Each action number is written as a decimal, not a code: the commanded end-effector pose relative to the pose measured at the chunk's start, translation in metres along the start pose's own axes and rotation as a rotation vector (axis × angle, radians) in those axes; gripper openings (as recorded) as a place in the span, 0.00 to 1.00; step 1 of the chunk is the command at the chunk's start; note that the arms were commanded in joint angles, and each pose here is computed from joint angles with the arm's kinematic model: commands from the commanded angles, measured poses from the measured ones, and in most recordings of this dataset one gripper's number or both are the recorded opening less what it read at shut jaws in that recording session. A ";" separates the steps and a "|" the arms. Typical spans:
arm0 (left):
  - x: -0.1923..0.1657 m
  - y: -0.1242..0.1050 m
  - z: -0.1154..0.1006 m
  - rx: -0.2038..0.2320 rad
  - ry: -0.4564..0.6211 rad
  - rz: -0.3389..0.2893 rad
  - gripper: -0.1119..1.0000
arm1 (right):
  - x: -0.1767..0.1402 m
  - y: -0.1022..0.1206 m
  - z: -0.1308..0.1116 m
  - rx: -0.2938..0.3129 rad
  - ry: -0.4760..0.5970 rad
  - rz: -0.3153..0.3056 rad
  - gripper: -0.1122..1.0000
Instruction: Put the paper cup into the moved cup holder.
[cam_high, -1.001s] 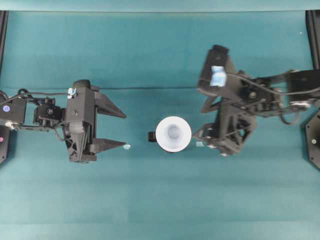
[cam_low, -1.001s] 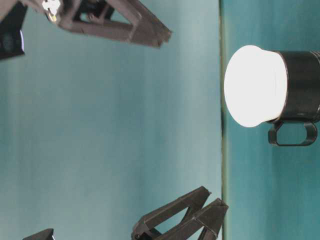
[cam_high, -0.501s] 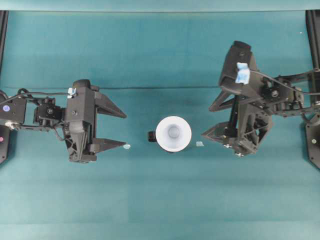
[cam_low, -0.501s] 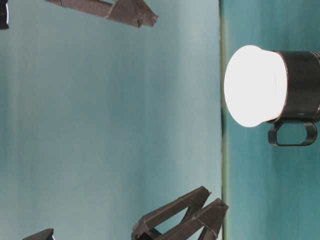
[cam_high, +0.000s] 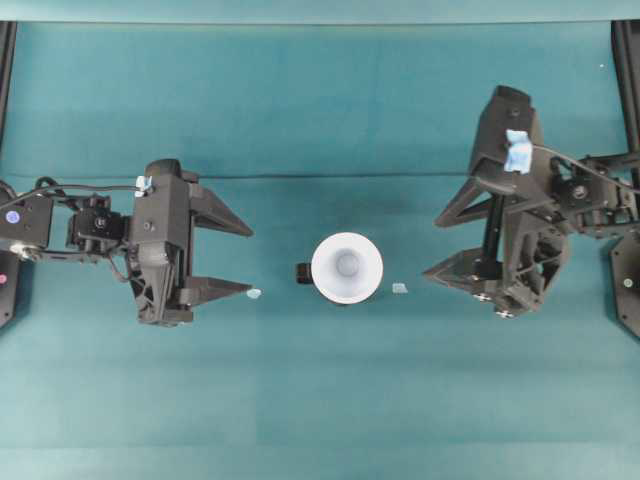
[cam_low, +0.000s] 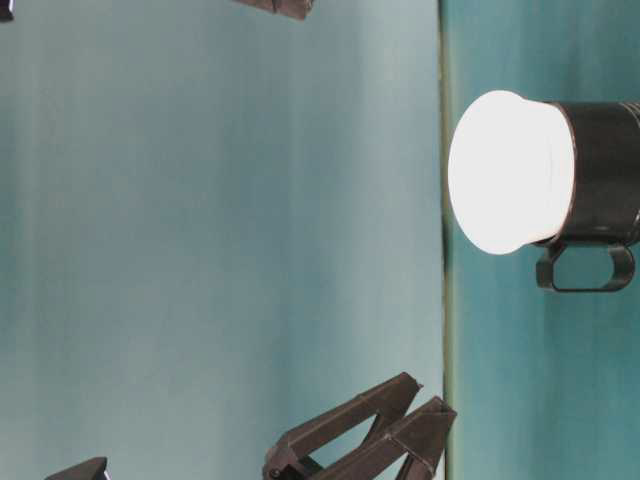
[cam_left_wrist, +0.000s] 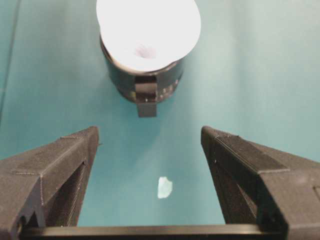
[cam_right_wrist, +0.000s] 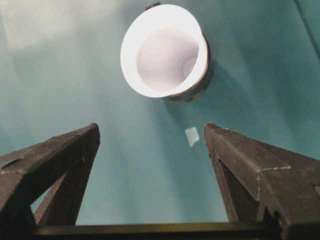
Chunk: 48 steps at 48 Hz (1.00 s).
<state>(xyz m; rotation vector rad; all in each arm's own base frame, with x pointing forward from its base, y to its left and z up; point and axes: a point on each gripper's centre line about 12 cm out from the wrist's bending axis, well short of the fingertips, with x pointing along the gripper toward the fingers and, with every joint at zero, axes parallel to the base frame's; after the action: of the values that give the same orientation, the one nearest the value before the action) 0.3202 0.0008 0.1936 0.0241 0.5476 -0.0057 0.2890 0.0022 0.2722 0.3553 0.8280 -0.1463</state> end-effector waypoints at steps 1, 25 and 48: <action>-0.002 -0.001 0.008 0.002 -0.028 -0.002 0.85 | -0.007 0.003 0.004 -0.009 -0.027 0.014 0.93; -0.002 -0.001 0.008 0.004 -0.028 -0.003 0.85 | -0.007 0.004 0.003 -0.009 -0.028 0.016 0.93; -0.002 -0.001 0.008 0.002 -0.026 -0.003 0.85 | -0.006 0.003 0.002 -0.005 -0.024 0.014 0.93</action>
<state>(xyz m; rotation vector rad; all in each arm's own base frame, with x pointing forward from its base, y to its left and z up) 0.3203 0.0003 0.1931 0.0230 0.5491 -0.0067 0.2867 0.0035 0.2715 0.3534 0.8287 -0.1421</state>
